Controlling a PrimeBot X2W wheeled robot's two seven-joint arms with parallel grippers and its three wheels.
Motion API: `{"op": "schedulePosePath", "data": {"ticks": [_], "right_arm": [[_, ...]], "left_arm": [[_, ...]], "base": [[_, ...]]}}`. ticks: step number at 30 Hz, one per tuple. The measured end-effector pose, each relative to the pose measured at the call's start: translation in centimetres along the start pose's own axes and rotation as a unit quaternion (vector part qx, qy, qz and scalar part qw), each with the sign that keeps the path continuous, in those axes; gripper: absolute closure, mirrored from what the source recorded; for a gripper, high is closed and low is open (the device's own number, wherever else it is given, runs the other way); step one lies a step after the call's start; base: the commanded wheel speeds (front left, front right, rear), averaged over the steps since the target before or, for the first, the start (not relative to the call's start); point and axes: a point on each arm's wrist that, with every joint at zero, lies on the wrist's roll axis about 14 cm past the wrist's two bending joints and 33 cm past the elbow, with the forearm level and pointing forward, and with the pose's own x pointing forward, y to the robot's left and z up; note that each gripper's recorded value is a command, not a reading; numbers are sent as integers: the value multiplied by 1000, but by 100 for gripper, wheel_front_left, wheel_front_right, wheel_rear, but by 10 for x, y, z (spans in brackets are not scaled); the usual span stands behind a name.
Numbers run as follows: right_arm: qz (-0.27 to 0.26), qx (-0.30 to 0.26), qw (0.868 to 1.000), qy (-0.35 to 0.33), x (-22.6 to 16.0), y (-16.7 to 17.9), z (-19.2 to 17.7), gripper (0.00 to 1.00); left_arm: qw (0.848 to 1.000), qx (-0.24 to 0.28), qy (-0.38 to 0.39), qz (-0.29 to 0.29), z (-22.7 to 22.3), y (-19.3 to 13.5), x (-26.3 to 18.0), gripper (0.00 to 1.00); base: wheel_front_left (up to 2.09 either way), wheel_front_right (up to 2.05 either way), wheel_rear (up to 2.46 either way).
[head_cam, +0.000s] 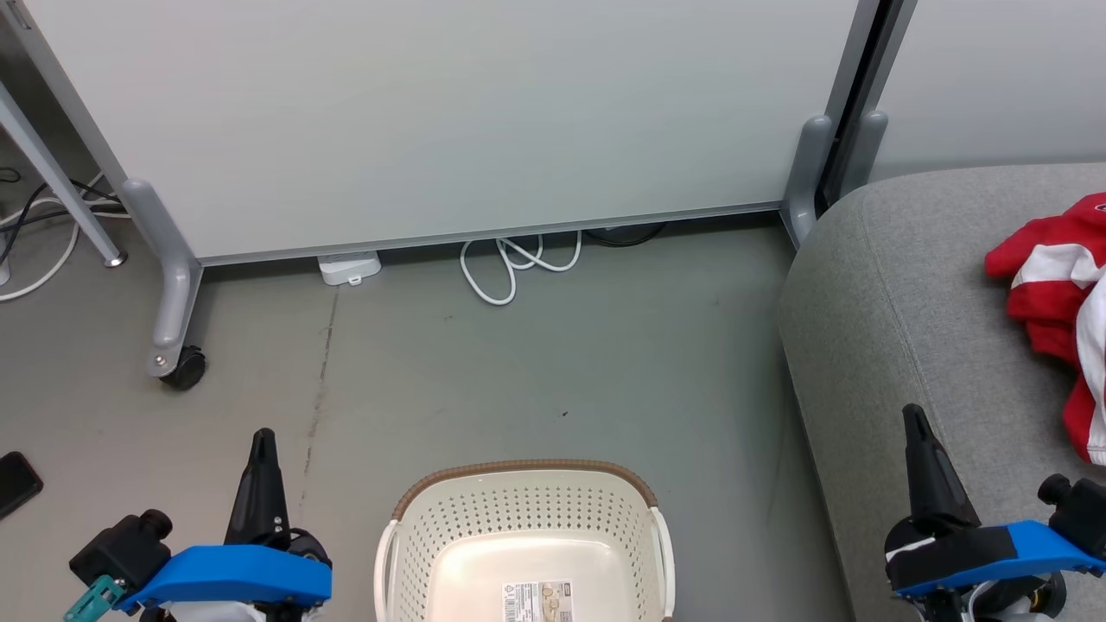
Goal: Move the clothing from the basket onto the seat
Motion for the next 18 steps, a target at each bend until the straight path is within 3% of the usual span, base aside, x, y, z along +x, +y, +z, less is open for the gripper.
{"op": "schedulePosePath", "data": {"ticks": [18], "right_arm": [[-16,126,992,5,0,-6,2,100]], "left_arm": [[993,-121,1,10,5,2,3,100]], "base": [[0,0,0]]}}
